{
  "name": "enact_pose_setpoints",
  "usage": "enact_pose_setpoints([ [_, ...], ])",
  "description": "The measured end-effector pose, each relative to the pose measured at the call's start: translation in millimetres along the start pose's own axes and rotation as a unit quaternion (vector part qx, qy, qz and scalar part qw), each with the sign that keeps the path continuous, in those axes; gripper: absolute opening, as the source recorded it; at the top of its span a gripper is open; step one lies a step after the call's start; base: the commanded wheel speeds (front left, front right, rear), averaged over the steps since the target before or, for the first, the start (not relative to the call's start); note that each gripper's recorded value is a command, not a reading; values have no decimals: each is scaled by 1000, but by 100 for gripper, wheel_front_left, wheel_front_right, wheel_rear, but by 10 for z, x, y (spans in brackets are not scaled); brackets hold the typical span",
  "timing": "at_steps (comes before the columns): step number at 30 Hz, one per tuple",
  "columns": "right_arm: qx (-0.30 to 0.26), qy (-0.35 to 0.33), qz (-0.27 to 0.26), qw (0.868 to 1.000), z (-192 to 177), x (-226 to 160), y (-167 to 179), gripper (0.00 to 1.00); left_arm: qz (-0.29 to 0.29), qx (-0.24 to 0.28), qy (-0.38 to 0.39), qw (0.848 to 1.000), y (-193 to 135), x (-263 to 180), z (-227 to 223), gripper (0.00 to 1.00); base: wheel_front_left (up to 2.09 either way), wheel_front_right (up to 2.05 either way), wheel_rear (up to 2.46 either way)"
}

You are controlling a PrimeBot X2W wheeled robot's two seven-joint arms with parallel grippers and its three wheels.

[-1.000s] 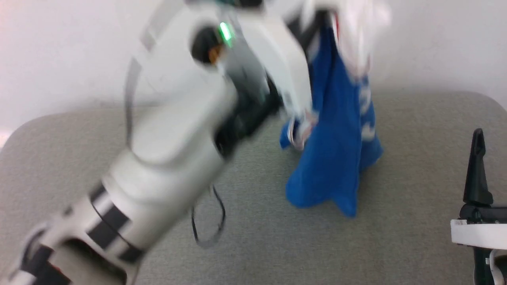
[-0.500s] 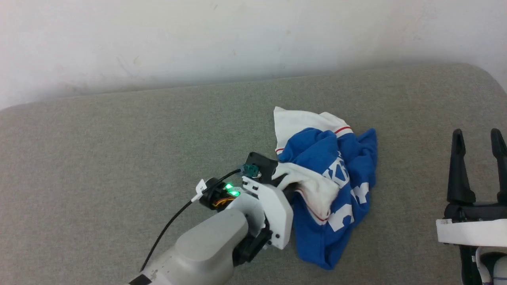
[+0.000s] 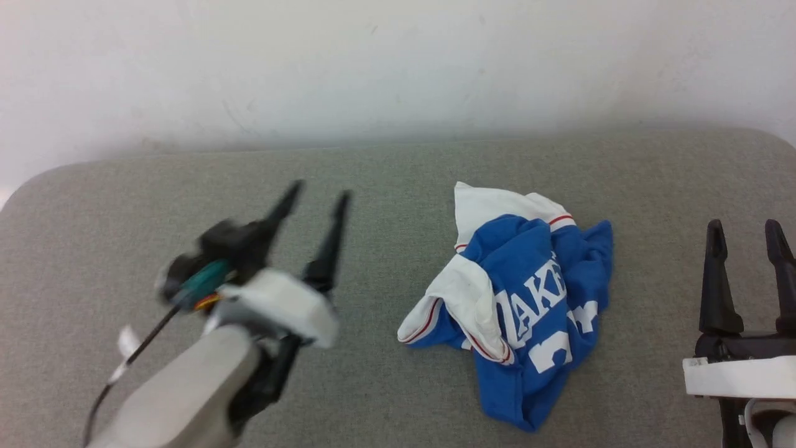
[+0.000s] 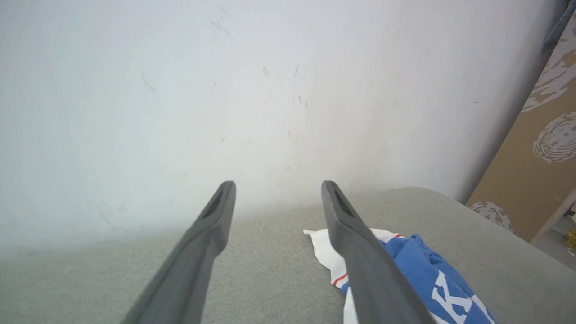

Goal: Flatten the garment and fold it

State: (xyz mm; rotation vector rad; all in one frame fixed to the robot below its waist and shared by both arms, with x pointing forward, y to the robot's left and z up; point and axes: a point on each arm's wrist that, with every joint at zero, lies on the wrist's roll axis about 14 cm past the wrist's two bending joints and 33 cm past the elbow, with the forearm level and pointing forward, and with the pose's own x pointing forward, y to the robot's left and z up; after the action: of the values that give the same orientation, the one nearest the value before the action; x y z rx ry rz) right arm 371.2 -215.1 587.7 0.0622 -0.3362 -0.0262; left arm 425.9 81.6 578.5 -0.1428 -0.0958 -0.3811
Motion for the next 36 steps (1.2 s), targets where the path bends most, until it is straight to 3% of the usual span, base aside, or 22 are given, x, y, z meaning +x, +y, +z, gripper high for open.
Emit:
enact_pose_setpoints([
  [4, 4, 8, 3, 1000, -55, -16, 24, 100, 82, 39, -49, 995, 387, -365, 248, 100, 0, 0, 0],
  [8, 9, 21, 5, 1000, -139, -36, 45, 100, 163, 16, -61, 985, 622, -775, 220, 100, 0, 0, 0],
  [12, 15, 46, 8, 999, -291, -95, 73, 100, 218, 28, -56, 974, 744, -1097, 103, 100, 0, 0, 0],
  [19, 21, 58, 22, 998, -392, -40, 172, 100, 229, 13, -57, 972, 710, -1215, -17, 100, 0, 0, 0],
  [26, 32, 60, 110, 992, -179, 674, 763, 100, 227, 13, -50, 972, 766, -1125, -135, 100, 0, 0, 0],
  [29, 35, 94, 143, 985, -178, 998, 907, 100, 224, 9, -44, 974, 784, -1056, -210, 100, 0, 0, 0],
  [32, 43, 174, 156, 972, -437, 1228, 983, 100, 219, 5, -40, 975, 801, -977, -270, 100, 0, 0, 0],
  [34, 41, 242, 147, 958, -718, 1316, 947, 100, 215, 2, -35, 976, 810, -932, -323, 100, 0, 0, 0],
  [36, 20, 317, 147, 937, -1041, 1317, 930, 100, 212, 1, -28, 977, 816, -899, -387, 100, 0, 0, 0],
])
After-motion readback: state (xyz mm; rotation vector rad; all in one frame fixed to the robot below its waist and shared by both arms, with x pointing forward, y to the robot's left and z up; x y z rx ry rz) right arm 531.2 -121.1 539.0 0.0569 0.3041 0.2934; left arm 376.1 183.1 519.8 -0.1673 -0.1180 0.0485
